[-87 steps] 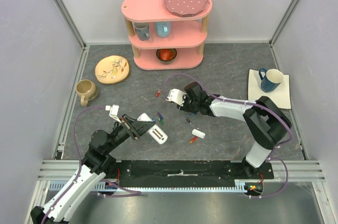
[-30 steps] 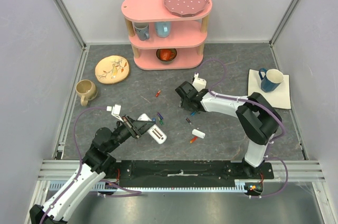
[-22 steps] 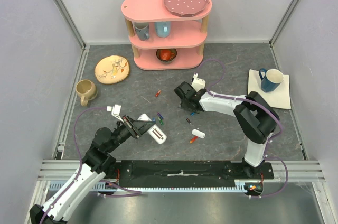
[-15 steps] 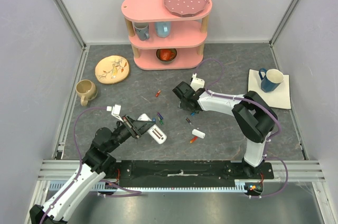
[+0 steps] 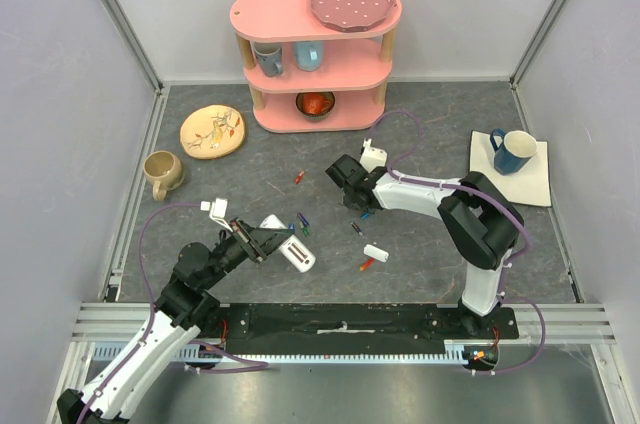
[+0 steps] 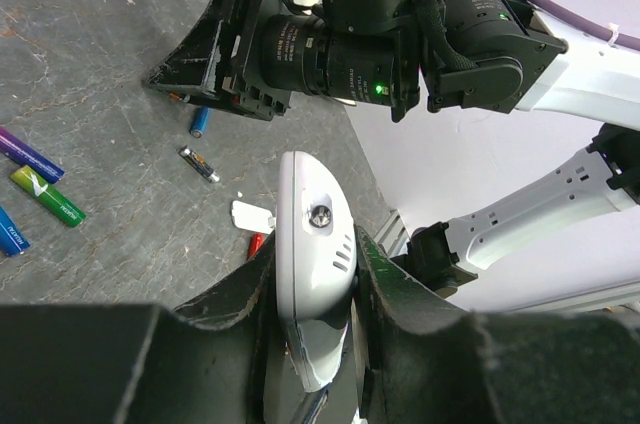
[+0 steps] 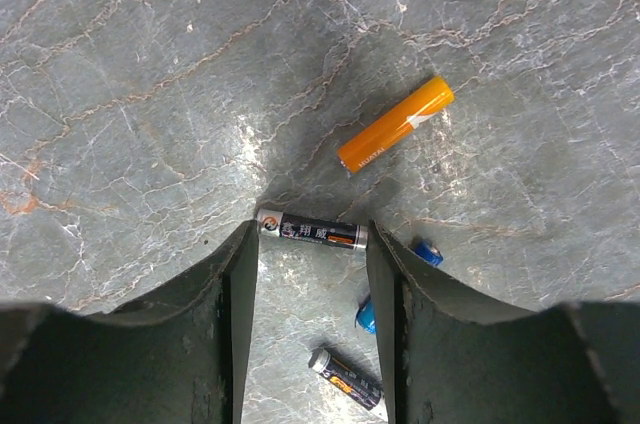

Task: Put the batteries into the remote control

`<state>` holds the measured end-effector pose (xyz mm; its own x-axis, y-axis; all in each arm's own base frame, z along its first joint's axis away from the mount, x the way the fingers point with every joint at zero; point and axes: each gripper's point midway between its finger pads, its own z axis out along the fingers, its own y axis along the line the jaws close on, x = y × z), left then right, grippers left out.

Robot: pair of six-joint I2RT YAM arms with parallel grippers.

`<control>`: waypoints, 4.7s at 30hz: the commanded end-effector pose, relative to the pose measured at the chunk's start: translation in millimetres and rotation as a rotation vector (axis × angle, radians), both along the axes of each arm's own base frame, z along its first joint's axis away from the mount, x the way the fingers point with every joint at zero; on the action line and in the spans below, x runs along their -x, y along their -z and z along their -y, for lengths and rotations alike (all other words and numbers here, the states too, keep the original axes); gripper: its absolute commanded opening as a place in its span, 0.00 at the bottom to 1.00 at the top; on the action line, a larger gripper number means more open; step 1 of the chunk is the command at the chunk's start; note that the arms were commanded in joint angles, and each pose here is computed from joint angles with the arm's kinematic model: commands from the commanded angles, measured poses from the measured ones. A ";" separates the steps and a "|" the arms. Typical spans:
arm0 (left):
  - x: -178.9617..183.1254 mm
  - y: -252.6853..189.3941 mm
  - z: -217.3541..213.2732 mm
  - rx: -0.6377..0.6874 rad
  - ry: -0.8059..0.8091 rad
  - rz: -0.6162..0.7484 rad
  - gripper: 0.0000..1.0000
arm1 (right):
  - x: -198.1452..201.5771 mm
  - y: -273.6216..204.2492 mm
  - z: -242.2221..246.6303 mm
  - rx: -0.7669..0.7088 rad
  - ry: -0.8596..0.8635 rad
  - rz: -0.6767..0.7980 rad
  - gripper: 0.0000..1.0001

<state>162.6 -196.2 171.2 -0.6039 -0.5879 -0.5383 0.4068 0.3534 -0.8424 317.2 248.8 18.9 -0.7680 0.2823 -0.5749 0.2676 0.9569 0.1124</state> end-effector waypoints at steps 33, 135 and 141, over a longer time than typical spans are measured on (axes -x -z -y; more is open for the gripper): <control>-0.7 17.2 -7.6 -0.068 -0.028 0.042 0.02 | 5.7 -57.4 -45.8 0.420 -1.506 0.204 0.32; -7.9 35.7 -12.6 -0.076 -0.081 -0.048 0.02 | 23.6 -6.2 -33.0 -0.064 -0.147 -0.041 0.48; -7.8 45.0 -12.3 -0.086 -0.079 -0.064 0.02 | 26.5 2.1 -31.9 -0.046 -0.151 -0.061 0.46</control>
